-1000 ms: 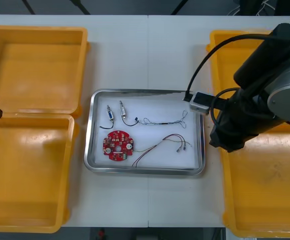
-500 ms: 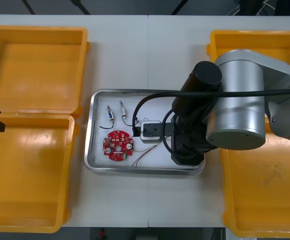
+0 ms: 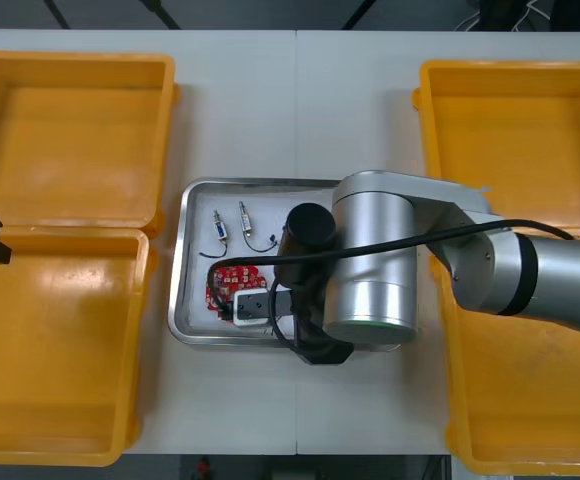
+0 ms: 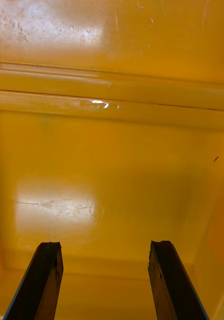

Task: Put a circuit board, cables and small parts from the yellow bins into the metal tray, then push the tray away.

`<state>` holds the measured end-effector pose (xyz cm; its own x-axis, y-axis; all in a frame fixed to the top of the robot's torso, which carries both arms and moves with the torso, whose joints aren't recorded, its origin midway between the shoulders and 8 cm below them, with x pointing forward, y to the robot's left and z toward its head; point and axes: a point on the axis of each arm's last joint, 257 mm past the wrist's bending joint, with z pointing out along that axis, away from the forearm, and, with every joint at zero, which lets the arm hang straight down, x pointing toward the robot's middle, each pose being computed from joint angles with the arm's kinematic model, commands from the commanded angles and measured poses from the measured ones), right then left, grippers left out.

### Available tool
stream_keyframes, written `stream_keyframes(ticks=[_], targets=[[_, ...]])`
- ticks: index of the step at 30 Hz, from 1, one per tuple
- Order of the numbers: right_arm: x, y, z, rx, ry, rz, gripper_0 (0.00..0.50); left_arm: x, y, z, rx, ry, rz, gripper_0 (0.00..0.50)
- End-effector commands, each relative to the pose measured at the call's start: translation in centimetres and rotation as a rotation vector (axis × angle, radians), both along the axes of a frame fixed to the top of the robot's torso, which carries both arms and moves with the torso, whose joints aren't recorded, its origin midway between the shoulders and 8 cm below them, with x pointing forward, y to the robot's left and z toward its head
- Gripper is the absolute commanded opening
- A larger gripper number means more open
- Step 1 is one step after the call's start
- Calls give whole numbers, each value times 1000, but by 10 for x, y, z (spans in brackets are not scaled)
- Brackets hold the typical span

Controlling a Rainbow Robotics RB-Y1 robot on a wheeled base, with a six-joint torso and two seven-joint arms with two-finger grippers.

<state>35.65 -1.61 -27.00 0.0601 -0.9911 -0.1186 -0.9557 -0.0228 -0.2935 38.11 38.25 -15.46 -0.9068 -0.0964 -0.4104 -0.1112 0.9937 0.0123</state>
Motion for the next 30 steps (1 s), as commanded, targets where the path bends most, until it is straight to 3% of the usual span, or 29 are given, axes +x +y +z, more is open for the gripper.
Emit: stream_keyframes(ticks=[1,10,30], targets=[[-4,27,-1,12,-19,15,500,2,11,17,76,-31,-62,500],[-12,29,-20,18,-11,-10,500,3,11,18,78,-34,-62,500],[-11,15,-51,11,-65,-56,500,3,11,18,78,-34,-62,500]])
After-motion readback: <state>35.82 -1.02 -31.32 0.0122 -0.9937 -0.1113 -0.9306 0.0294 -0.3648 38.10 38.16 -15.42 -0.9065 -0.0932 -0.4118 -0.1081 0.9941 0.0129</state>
